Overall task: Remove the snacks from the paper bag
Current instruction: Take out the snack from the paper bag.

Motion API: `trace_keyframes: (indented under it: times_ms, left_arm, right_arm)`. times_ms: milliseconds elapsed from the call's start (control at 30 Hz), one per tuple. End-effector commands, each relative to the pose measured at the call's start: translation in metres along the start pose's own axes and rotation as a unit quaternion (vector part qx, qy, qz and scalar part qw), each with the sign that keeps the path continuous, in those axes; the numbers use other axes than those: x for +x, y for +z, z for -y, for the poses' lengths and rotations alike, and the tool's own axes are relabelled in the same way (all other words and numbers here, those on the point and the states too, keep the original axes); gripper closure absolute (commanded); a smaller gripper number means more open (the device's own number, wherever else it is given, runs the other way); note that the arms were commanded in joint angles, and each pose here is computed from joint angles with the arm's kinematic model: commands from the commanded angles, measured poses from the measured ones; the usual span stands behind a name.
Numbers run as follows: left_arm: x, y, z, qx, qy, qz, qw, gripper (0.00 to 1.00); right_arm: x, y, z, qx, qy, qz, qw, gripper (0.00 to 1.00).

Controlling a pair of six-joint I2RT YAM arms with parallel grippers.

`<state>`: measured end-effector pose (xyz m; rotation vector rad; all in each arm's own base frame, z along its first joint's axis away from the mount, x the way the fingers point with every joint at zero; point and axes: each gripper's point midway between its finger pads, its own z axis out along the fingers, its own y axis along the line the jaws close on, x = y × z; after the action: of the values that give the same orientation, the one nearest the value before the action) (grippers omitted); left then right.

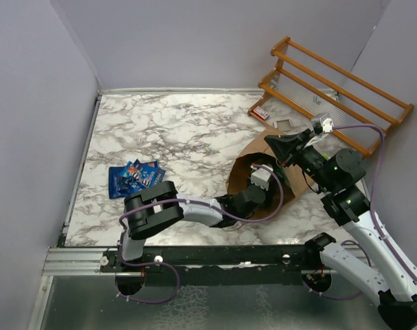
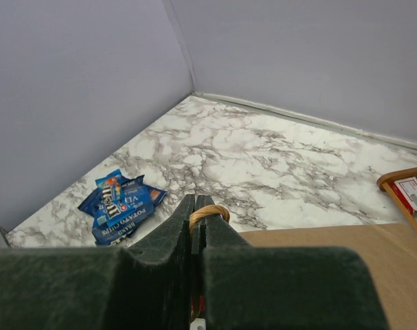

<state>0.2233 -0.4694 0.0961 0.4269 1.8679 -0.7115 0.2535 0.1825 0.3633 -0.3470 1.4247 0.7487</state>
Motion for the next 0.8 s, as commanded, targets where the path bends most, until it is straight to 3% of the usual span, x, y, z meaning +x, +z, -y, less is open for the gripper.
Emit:
trace_keyframes:
  times_ms: [0,100,233,433,600,767]
  left_arm:
    - [-0.002,0.017,-0.010,-0.031,0.012,-0.008,0.999,0.58]
    - [-0.003,0.026,-0.013,-0.046,0.035,-0.003,0.998,0.52]
    - [-0.005,0.034,-0.025,-0.085,0.061,0.006,0.995,0.30]
    - [0.005,0.044,-0.056,-0.156,0.103,-0.001,0.982,0.17]
    - [0.013,0.059,-0.045,-0.111,0.119,-0.007,0.987,0.25]
    - [0.012,0.071,-0.038,-0.096,0.144,-0.001,0.985,0.47]
  right_arm:
    - [-0.022,-0.001,-0.008,-0.013,-0.006,0.030,0.999,0.98]
    - [-0.024,-0.002,-0.009,-0.013,-0.007,0.033,0.999,0.98]
    - [-0.024,-0.001,-0.009,-0.014,-0.008,0.032,0.999,0.98]
    - [-0.022,-0.001,-0.008,-0.014,-0.007,0.028,0.999,0.98]
    - [-0.020,0.000,-0.010,-0.017,-0.001,0.025,1.000,0.98]
    - [-0.022,-0.003,-0.010,-0.016,0.000,0.028,0.999,0.98]
